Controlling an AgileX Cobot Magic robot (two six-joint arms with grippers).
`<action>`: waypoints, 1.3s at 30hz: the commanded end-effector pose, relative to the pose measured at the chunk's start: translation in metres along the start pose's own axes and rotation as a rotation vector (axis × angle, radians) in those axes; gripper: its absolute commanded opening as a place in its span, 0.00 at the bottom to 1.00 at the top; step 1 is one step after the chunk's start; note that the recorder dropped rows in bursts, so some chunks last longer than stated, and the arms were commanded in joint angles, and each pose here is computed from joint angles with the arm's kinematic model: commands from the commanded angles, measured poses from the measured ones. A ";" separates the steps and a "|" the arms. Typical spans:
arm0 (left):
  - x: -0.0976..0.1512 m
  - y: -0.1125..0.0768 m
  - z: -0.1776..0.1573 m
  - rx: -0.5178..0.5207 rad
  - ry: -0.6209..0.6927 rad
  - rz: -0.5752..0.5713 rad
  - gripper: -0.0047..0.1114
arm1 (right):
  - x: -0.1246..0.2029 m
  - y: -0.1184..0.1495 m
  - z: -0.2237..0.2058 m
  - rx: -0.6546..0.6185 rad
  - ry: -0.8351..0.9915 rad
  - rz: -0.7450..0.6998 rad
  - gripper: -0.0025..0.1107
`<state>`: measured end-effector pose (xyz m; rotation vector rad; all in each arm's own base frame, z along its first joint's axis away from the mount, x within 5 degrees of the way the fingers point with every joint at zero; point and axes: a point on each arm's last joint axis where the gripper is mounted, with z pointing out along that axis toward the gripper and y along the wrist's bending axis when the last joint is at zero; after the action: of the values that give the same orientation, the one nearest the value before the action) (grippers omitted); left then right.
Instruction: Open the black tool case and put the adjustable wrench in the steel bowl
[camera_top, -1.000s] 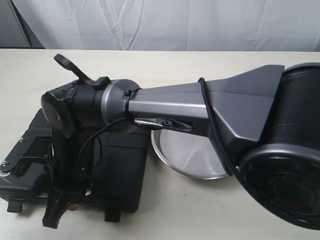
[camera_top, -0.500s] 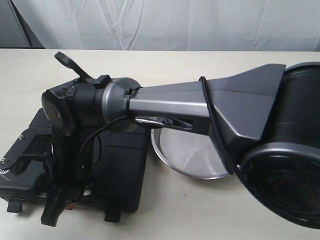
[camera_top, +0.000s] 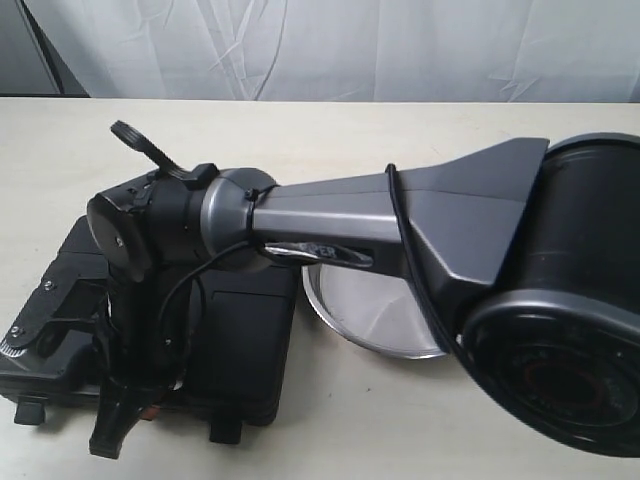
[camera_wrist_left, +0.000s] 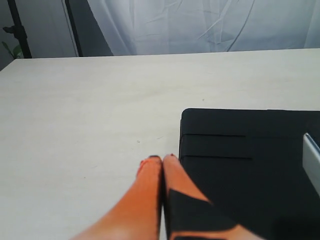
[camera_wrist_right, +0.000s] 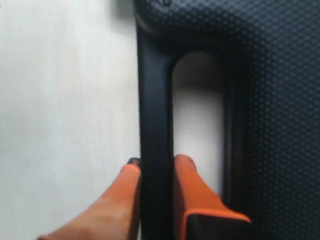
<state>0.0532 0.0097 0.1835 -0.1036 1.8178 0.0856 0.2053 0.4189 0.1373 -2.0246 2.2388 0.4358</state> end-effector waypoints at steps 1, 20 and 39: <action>0.000 0.000 0.000 0.000 -0.013 0.003 0.04 | -0.001 0.001 -0.003 -0.002 -0.007 0.004 0.02; 0.000 0.000 0.000 0.000 -0.013 0.003 0.04 | -0.004 0.011 -0.037 -0.014 -0.033 -0.010 0.01; 0.000 -0.001 0.000 0.008 -0.011 -0.020 0.04 | -0.003 0.007 -0.005 -0.070 -0.017 0.039 0.01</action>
<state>0.0533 0.0093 0.1834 -0.1121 1.8184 0.0725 0.1995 0.4189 0.1395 -2.0385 2.2708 0.4966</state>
